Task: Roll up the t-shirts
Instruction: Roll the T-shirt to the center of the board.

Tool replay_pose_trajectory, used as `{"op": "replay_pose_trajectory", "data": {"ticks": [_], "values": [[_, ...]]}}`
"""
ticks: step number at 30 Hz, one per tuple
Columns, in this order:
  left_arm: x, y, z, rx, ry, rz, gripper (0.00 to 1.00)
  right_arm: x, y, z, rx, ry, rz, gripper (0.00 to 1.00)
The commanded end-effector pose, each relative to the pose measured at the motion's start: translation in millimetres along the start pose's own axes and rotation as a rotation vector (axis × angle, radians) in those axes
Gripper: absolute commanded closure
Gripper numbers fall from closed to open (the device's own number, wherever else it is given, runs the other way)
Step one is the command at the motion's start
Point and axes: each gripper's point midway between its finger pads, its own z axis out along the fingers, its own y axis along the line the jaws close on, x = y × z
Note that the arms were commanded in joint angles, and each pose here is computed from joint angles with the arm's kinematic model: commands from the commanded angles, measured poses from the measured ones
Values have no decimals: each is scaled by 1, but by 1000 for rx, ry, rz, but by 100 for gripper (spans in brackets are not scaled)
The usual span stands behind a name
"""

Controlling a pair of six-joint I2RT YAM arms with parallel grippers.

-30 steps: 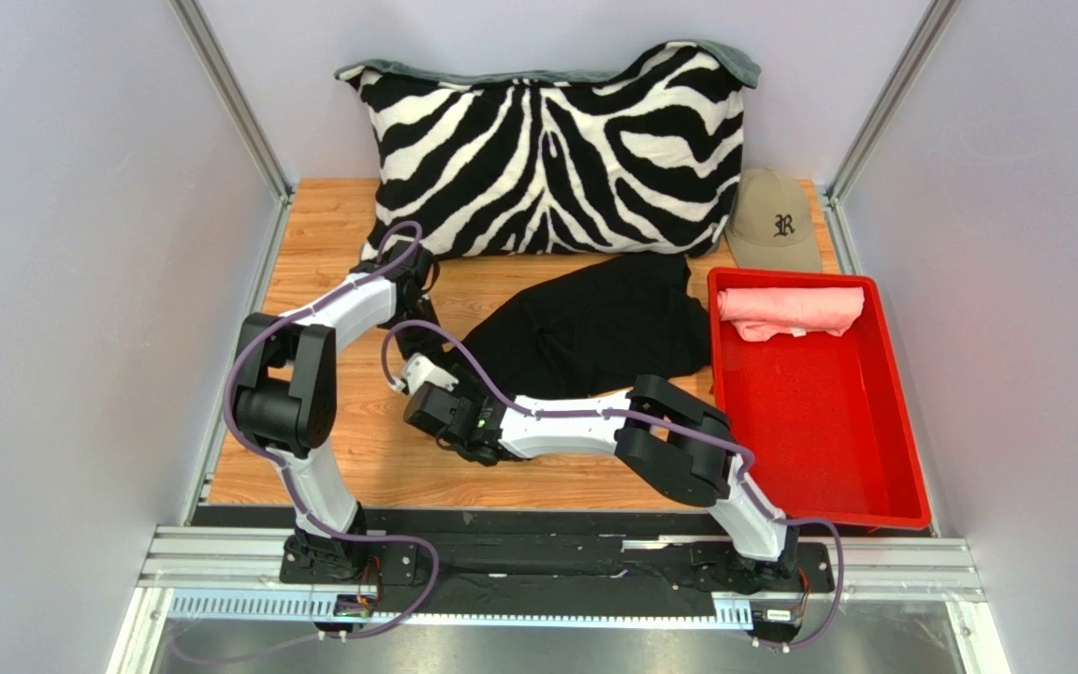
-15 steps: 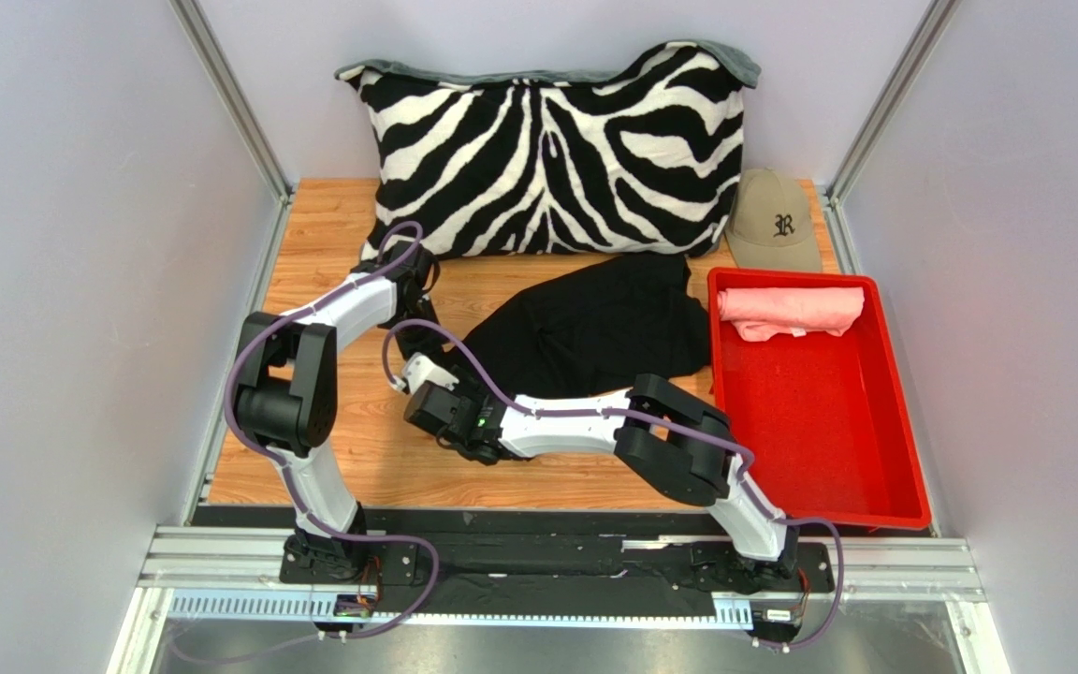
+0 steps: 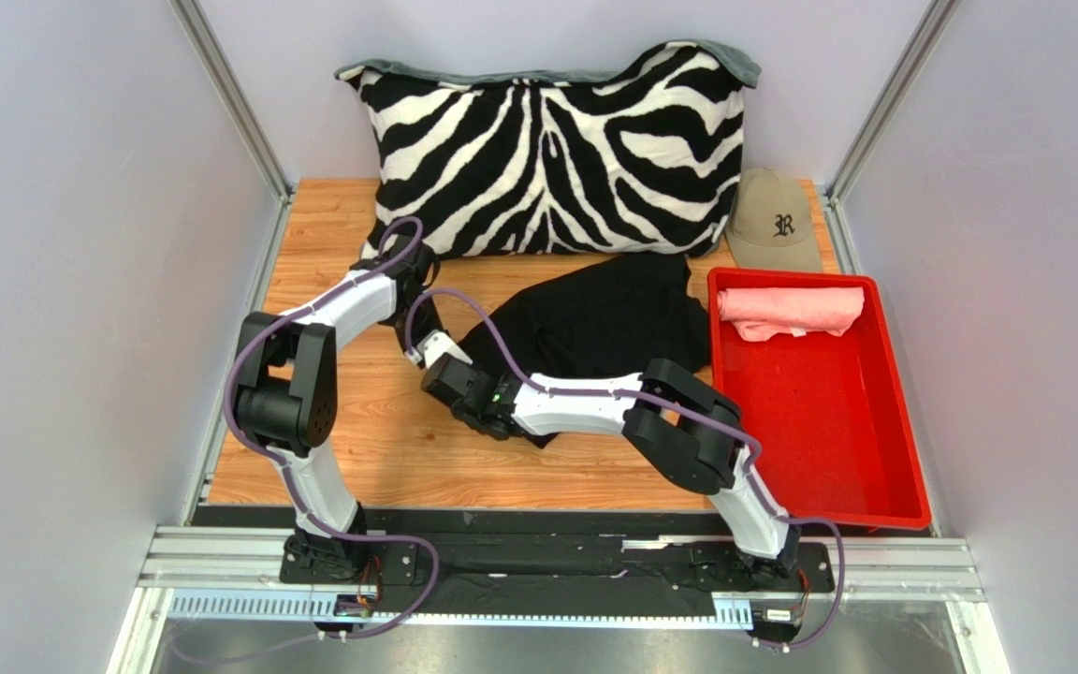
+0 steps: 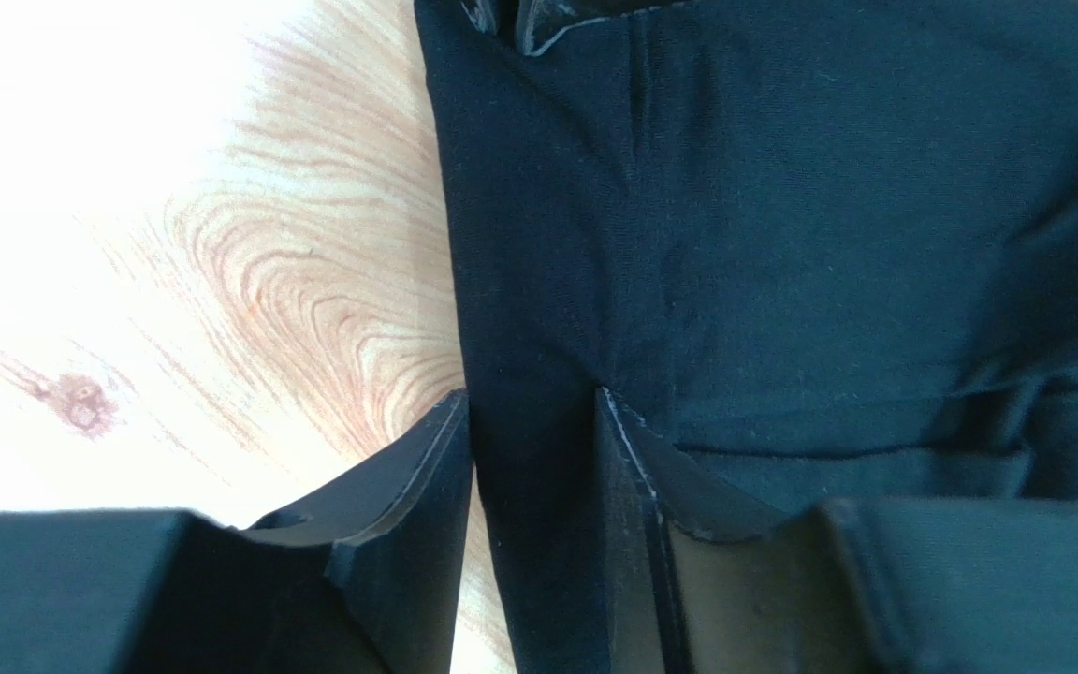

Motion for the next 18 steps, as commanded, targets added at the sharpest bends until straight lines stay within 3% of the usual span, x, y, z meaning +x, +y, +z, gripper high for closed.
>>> {"op": "replay_pose_trajectory", "data": {"ticks": [1,8,13,18], "values": [[-19,-14,-17,49,-59,29,76,10,13,0,-171,54,126,64],[-40,-27,-54,131,-146,10,60,10,8,-2,-380,103,395,68],[-41,-29,-81,189,-200,2,60,5,-3,-4,-492,103,641,69],[-21,-29,-77,250,-184,-13,60,17,-15,-3,-597,133,886,71]]}}
